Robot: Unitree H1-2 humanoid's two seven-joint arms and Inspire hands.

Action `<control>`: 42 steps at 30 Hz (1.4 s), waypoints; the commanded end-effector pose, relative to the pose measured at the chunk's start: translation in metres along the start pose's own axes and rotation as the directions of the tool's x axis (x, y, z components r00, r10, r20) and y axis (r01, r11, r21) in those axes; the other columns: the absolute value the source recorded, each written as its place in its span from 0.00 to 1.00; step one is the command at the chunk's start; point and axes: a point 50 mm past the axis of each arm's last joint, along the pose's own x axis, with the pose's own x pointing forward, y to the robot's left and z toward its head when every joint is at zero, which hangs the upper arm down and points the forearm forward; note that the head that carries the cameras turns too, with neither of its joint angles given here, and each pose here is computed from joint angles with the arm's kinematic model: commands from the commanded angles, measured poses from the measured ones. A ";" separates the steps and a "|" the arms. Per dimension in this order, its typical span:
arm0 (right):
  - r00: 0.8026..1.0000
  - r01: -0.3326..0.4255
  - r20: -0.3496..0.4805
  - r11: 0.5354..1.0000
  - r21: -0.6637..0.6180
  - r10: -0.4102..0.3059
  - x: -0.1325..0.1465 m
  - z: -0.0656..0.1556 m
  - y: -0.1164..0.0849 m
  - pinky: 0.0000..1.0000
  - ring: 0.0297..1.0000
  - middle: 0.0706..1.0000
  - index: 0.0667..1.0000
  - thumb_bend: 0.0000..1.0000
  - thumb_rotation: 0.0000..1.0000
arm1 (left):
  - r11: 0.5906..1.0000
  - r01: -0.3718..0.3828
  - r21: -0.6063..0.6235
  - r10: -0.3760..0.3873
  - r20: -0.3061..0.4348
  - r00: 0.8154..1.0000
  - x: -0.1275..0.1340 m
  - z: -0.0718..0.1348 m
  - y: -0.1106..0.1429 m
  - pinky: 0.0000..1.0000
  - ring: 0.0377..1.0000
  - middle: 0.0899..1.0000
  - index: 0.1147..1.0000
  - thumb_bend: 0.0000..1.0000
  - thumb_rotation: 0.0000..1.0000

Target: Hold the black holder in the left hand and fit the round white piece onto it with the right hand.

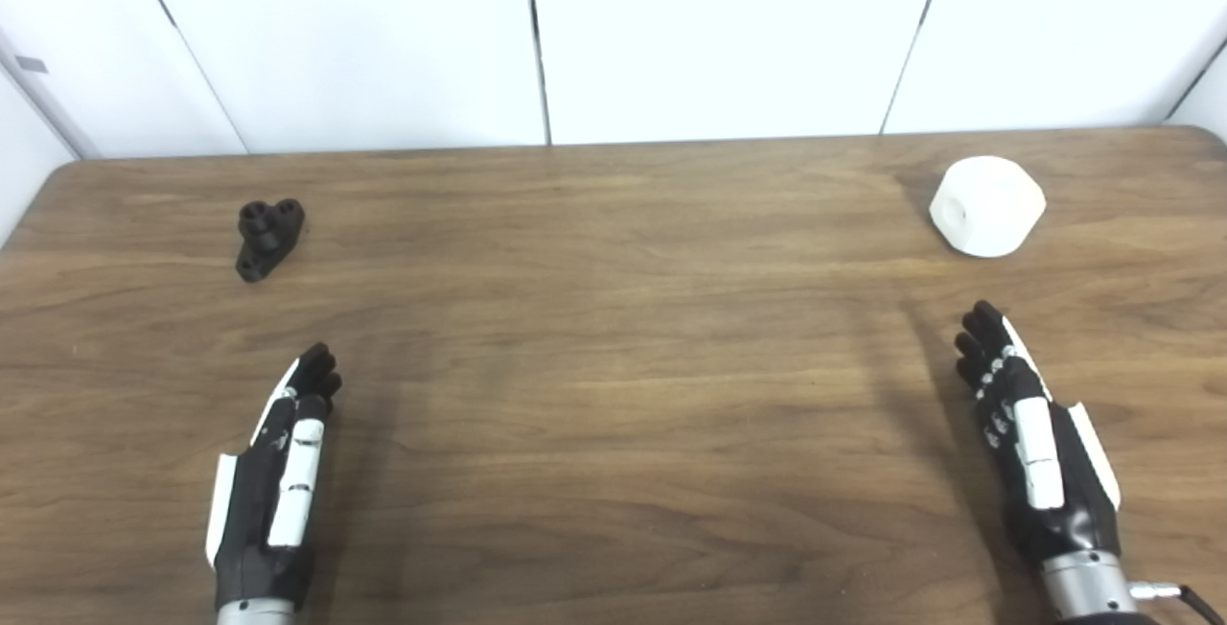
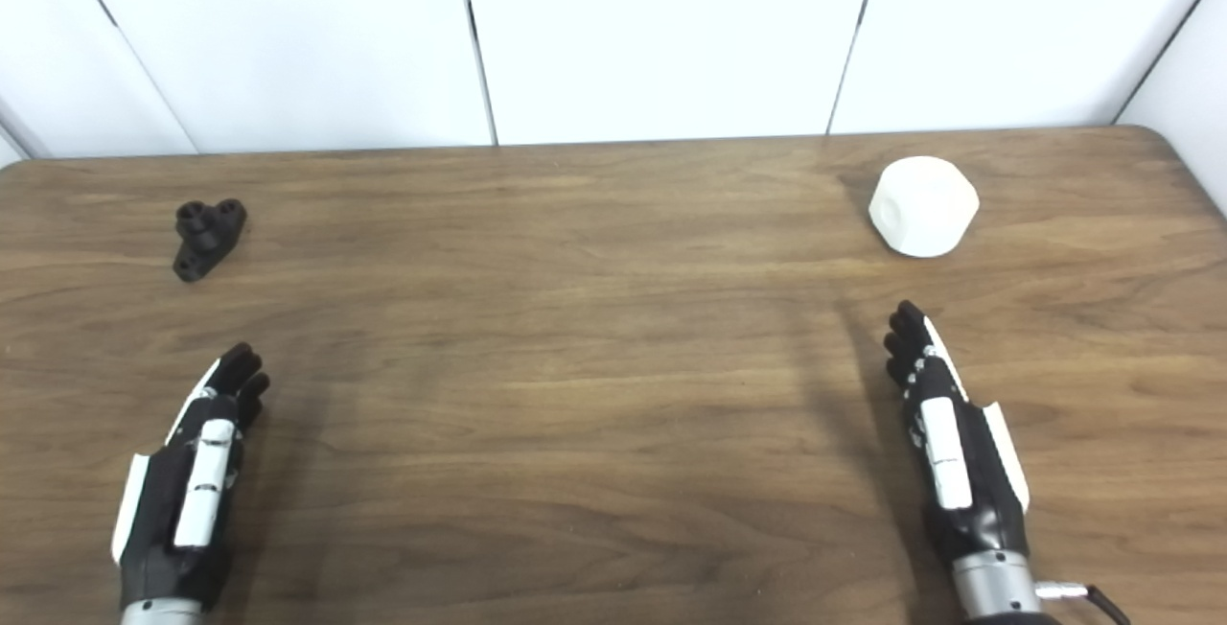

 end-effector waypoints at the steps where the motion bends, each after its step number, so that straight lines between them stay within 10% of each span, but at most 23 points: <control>1: 1.000 -0.001 -0.014 1.000 0.008 0.001 -0.003 -0.007 0.000 0.98 0.96 0.96 0.96 0.52 1.00 | 1.000 0.001 -0.025 -0.001 0.013 1.000 -0.002 0.002 -0.008 0.96 0.92 0.92 0.90 0.42 0.78; 33: 0.999 -0.024 -0.029 1.000 0.015 0.024 -0.008 -0.034 -0.028 1.00 1.00 1.00 1.00 0.54 1.00 | 1.000 0.011 0.017 -0.010 -0.015 1.000 -0.020 -0.030 -0.047 0.88 0.90 0.89 0.86 0.47 0.78; 42: 0.999 0.002 -0.039 1.000 0.015 -0.001 -0.010 -0.035 -0.027 1.00 1.00 0.98 0.98 0.38 1.00 | 1.000 -0.002 0.020 0.003 -0.023 1.000 -0.022 -0.032 -0.050 0.91 0.90 0.90 0.87 0.45 0.78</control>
